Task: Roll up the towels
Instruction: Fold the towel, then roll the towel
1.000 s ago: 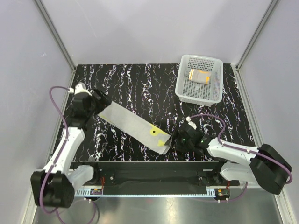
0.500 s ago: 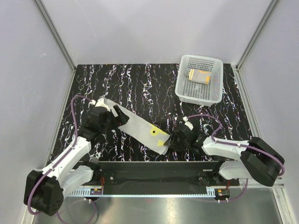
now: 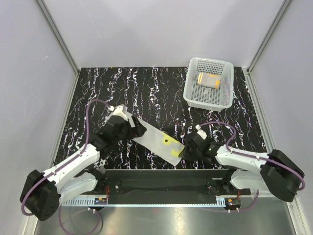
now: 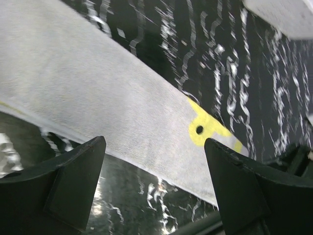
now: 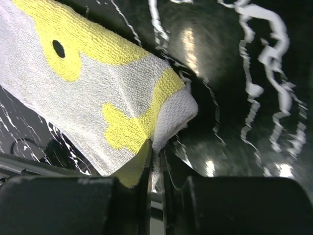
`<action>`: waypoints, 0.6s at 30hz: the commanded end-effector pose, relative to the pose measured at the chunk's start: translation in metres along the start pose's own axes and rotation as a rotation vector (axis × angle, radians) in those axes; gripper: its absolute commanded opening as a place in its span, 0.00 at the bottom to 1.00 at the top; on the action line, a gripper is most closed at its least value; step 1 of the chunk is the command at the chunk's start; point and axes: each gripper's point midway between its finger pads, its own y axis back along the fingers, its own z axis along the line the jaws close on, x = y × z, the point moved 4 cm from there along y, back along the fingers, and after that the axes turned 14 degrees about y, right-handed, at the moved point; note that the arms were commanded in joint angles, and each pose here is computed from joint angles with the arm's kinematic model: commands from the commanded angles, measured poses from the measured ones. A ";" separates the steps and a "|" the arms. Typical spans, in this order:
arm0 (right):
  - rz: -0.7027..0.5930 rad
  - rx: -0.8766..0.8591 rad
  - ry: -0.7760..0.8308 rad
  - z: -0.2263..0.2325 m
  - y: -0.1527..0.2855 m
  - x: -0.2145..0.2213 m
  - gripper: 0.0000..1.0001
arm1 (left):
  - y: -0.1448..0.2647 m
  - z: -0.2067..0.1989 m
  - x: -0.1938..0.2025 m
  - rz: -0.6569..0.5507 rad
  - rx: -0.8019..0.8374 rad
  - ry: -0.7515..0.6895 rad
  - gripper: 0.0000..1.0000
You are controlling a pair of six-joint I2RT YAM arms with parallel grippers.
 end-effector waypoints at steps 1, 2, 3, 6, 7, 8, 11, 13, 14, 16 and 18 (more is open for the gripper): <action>-0.011 0.094 0.037 -0.017 0.018 0.001 0.14 | 0.004 -0.038 0.005 -0.035 0.171 -0.035 0.88; -0.019 0.096 0.039 -0.017 0.022 -0.001 0.14 | 0.006 -0.044 0.019 -0.007 0.214 -0.052 0.88; -0.025 0.098 0.044 -0.015 0.031 -0.005 0.14 | 0.008 -0.051 0.025 0.011 0.262 -0.051 0.88; -0.047 0.096 0.057 -0.010 0.047 -0.014 0.15 | 0.010 -0.072 0.045 0.052 0.396 -0.067 0.88; -0.051 0.096 0.059 -0.008 0.050 -0.016 0.16 | 0.007 -0.077 0.050 0.058 0.412 -0.077 0.88; -0.059 0.085 0.062 -0.002 0.054 -0.021 0.17 | 0.008 -0.085 0.060 0.082 0.433 -0.098 0.88; -0.044 0.073 0.080 0.006 0.055 -0.024 0.17 | -0.001 -0.094 0.074 0.122 0.435 -0.121 0.88; -0.023 0.074 0.092 0.011 0.049 -0.025 0.17 | -0.007 -0.097 0.081 0.136 0.439 -0.114 0.87; -0.024 0.067 0.094 0.017 0.050 -0.028 0.17 | -0.008 -0.098 0.085 0.145 0.448 -0.114 0.87; -0.009 0.071 0.103 0.021 0.045 -0.029 0.17 | -0.011 -0.098 0.091 0.156 0.455 -0.105 0.87; -0.015 0.057 0.107 0.030 0.043 -0.034 0.17 | -0.012 -0.095 0.098 0.174 0.463 -0.099 0.87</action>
